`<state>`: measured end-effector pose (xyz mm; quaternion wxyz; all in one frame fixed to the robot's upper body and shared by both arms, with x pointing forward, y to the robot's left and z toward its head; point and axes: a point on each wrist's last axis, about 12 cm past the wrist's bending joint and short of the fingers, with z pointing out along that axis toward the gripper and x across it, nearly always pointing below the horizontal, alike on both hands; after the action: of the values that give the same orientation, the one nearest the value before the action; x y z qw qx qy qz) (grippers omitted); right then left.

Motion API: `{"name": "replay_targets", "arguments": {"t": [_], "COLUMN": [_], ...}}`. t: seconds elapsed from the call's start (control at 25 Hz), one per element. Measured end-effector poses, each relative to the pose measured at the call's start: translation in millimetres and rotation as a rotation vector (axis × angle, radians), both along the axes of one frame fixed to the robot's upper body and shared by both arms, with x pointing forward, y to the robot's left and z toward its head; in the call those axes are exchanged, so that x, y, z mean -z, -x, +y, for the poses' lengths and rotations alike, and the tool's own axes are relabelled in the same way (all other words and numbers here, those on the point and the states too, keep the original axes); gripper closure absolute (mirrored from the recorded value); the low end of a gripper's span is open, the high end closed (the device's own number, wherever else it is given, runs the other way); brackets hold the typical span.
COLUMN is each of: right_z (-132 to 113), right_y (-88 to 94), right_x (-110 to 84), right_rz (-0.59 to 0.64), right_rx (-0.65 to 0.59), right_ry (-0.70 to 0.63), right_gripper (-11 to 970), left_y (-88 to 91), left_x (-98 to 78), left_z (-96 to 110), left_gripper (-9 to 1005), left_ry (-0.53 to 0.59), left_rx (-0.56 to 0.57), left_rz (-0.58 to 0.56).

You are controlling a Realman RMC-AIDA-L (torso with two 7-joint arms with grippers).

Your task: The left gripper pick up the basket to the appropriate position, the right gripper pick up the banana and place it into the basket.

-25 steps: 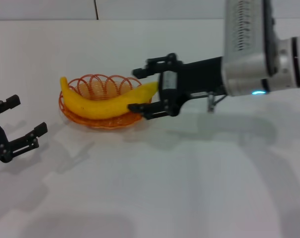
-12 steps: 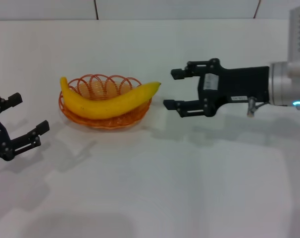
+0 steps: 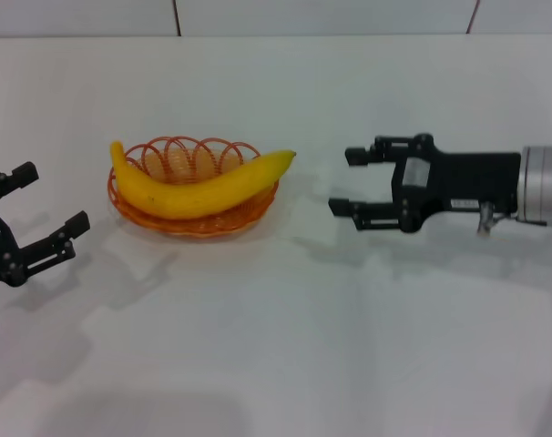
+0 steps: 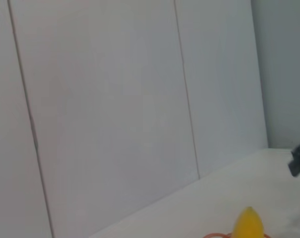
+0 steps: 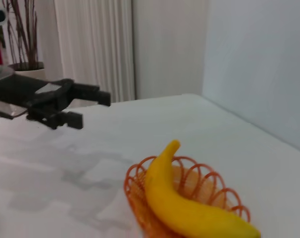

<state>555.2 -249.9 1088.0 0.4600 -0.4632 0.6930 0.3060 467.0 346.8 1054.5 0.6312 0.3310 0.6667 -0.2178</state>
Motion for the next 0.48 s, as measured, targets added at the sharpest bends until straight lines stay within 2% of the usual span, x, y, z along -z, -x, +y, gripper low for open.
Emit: {"name": "replay_targets", "arguments": {"t": [0.28,0.48], "right_z": [0,0], "right_y": [7.4,9.4], "right_x": [16.4,21.1], "right_rz": [0.054,0.052], "right_rx": [-0.006,-0.006], "right_ry": [0.007,0.003], "right_gripper": [214,214], "left_y": [-0.9,-2.1], "left_x": [0.1,1.0], "left_z": [0,-2], "left_gripper": [89,89], "left_ry": [-0.005,-0.003], "left_rx": [-0.003,0.001], "left_rz": [-0.003,-0.004]}}
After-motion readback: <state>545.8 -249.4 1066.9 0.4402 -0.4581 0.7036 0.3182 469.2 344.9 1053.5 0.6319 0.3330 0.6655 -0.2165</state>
